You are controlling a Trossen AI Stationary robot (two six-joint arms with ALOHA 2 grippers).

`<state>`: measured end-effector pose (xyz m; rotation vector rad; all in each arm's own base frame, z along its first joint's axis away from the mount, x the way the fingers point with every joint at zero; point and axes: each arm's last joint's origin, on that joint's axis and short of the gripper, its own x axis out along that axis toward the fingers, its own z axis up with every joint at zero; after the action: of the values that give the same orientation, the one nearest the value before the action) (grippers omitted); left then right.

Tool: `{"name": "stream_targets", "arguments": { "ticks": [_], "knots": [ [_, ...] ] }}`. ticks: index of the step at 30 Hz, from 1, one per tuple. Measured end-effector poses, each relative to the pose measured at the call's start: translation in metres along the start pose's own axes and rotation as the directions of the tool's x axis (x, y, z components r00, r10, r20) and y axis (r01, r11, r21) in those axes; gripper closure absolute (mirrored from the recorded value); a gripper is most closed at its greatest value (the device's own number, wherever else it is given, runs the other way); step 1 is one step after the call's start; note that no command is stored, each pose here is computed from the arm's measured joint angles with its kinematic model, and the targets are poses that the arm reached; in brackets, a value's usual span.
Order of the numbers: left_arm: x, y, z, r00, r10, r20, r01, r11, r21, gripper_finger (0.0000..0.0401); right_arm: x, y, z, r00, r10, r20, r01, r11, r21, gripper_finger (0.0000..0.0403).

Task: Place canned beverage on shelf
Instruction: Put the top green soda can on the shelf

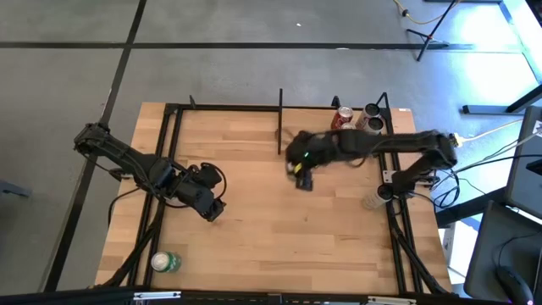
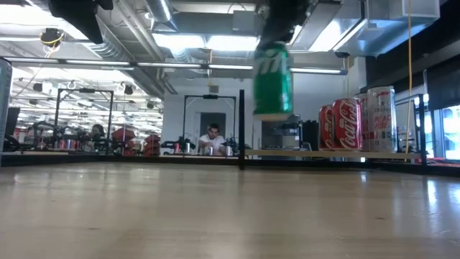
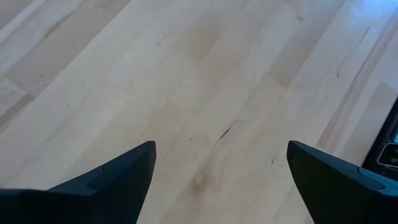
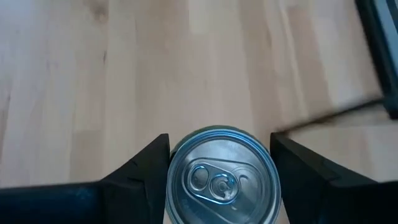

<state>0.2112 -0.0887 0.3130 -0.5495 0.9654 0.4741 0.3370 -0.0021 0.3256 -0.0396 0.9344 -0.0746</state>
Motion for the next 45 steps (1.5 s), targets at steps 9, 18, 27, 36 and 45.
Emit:
{"name": "stream_targets", "arguments": {
  "ticks": [9,18,27,36,45],
  "knots": [
    [0.000,0.000,0.001,1.000,0.008,0.020,-0.008,1.000,-0.001,0.0051,-0.048,-0.090,-0.023,0.999,-0.045,0.004,0.045,0.998,0.040,0.0189],
    [0.000,0.000,0.001,1.000,0.011,0.027,-0.011,1.000,-0.002,0.0051,-0.056,-0.168,-0.051,0.993,-0.108,0.039,0.104,0.990,0.094,0.0184],
    [0.001,0.002,0.004,0.998,0.027,0.050,-0.026,1.000,-0.013,0.0051,-0.035,-0.203,-0.093,0.994,-0.108,0.033,0.103,0.987,0.122,0.0183],
    [0.003,0.005,0.009,0.998,0.041,0.055,-0.039,0.999,-0.036,0.0051,-0.020,-0.211,-0.115,0.994,-0.103,0.036,0.097,0.985,0.145,0.0183],
    [0.004,0.007,0.012,0.997,0.049,0.058,-0.046,0.998,-0.051,0.0051,-0.011,-0.211,-0.121,0.993,-0.111,0.044,0.104,0.984,0.143,0.0182]
  ]
}}
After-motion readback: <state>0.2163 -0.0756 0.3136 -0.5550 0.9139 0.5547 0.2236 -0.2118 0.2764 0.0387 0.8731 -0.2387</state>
